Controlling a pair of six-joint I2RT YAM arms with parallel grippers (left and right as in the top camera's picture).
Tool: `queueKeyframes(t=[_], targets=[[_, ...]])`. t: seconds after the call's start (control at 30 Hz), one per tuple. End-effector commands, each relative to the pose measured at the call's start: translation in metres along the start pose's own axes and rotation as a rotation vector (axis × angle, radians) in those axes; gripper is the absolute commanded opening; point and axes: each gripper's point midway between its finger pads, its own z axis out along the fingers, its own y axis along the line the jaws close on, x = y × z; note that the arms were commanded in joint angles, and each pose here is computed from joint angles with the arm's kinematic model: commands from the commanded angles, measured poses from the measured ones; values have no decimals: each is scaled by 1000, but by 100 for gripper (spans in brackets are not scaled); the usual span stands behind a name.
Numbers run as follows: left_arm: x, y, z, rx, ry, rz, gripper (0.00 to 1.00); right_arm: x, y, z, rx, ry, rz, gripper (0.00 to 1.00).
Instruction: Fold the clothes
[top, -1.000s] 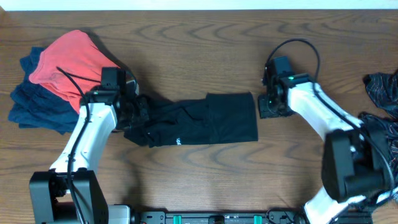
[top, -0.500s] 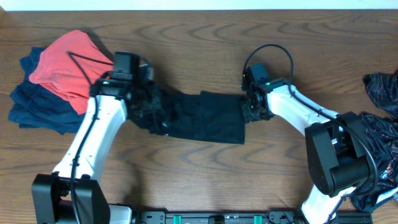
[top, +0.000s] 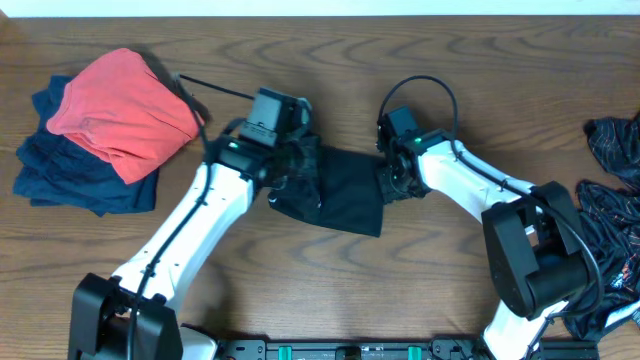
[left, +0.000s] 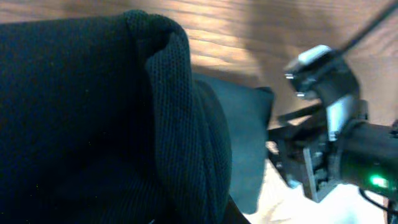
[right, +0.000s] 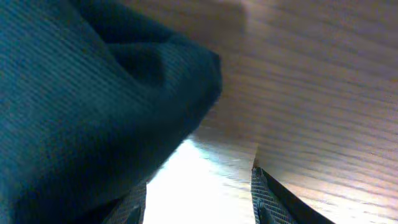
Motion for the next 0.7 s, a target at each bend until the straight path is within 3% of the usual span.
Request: queueKeyframes(t=[0.0,0.57,0.67], targets=[[-4,-13,0,-6,-26,2,6,4,17,2,-24,12,-14,53],[27,-35,36,0,75,73,7,6,26,2,-27,14,-19,54],[30,-41,37,10,76,87,22,6,26,2,-27,14,-18,54]])
